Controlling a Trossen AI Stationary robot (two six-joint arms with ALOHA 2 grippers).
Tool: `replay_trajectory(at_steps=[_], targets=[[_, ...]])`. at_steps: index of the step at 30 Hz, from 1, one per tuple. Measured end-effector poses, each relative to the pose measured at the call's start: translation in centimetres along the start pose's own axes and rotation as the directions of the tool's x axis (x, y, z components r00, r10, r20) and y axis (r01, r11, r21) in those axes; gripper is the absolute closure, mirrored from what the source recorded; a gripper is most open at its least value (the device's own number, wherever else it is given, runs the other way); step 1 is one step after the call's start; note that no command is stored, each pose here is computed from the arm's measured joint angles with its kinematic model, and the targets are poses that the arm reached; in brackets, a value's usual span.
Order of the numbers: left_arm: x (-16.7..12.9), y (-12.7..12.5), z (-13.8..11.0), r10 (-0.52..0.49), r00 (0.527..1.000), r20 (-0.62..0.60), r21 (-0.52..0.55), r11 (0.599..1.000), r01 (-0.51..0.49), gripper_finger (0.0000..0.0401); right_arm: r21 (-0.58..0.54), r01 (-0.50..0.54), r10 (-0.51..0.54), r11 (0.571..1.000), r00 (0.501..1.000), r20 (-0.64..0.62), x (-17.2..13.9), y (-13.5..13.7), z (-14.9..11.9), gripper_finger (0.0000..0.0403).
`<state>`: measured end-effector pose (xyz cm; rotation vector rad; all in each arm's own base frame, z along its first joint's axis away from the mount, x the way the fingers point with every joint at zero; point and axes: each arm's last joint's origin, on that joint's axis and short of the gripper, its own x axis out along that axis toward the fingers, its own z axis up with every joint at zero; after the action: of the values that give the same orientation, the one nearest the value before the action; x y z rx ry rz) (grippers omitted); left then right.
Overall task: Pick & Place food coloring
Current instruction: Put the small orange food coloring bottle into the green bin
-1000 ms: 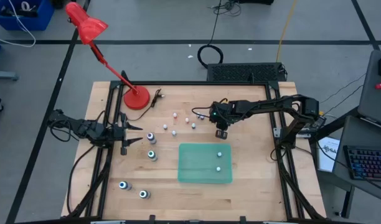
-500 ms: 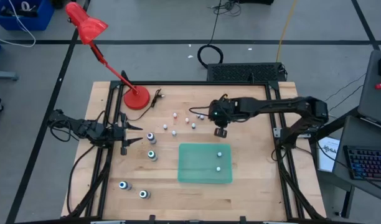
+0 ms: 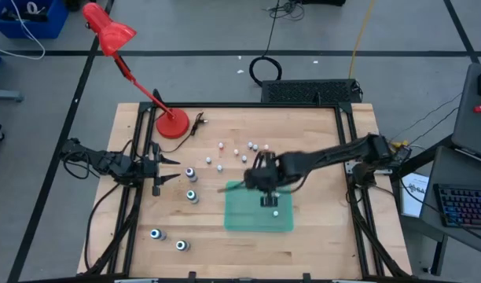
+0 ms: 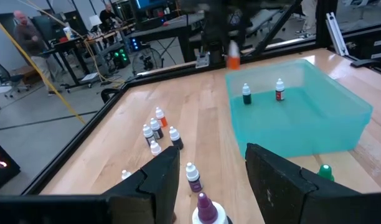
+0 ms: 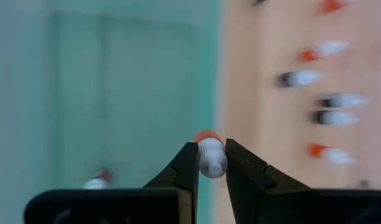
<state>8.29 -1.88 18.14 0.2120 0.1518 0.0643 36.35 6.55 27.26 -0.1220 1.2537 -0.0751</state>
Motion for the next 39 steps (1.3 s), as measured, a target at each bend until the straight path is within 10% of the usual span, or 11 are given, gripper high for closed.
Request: replay_trajectory(at_steps=[10, 39], targets=[[0.0, 0.0, 0.0, 0.0, 1.0, 0.0, 0.0, 1.0, 0.0, 0.0215, -0.041, -0.107, 0.101, 0.993, 0.986, -0.135, 5.3, 4.0, -0.1, 0.036], [0.0, 0.0, 0.0, 0.0, 1.0, 0.0, 0.0, 1.0, 0.0, 0.0215, 0.096, -0.169, 0.17, 0.981, 0.985, -0.009, 9.0, 2.9, -5.8, 0.0359]])
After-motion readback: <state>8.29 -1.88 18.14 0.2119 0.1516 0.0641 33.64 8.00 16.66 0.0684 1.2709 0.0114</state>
